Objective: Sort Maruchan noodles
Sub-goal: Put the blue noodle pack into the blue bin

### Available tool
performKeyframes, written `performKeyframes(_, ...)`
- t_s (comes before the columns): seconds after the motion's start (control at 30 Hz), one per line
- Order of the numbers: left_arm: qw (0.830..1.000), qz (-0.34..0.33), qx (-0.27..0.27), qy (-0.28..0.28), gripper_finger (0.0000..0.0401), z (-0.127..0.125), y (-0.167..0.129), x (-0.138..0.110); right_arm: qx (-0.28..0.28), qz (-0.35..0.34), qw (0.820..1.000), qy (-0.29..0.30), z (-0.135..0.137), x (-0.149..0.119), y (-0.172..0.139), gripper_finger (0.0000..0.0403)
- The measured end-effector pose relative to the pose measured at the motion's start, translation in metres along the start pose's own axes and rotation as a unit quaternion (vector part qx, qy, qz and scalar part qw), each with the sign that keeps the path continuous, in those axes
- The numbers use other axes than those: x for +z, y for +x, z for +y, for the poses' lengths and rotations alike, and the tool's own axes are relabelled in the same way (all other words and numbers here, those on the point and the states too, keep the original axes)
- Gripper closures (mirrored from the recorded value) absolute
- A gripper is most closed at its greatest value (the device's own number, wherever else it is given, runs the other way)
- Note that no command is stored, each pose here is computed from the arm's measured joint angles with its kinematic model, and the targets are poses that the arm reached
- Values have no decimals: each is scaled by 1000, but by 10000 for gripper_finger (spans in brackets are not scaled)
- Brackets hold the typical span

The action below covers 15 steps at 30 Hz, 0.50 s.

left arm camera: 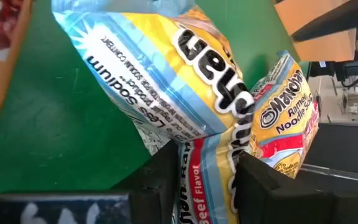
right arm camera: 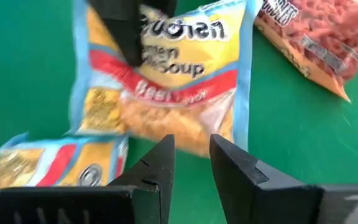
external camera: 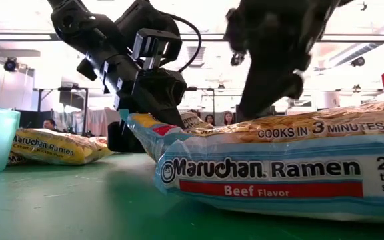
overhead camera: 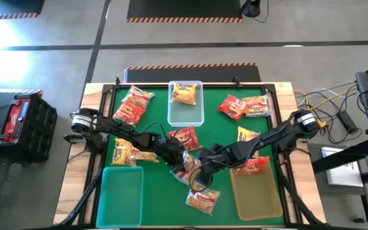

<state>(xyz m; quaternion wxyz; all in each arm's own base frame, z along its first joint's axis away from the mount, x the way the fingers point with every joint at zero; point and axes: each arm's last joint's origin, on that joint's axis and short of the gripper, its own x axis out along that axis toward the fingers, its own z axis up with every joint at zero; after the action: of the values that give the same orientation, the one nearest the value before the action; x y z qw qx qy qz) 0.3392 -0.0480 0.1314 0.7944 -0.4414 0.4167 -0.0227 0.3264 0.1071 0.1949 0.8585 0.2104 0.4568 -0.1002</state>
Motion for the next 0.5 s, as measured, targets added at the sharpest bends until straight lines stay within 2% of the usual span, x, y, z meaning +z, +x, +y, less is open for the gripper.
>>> performKeyframes(0.2, 1000, 10, -12, 21, 320, -7, -9, -1, -18, -3, 1000, 21, -5, -11, -14, 316)
performKeyframes(0.5, 994, 24, -42, 94, 321, -28, -35, -5, -34, 7, 999, 38, -15, -27, -16, 312)
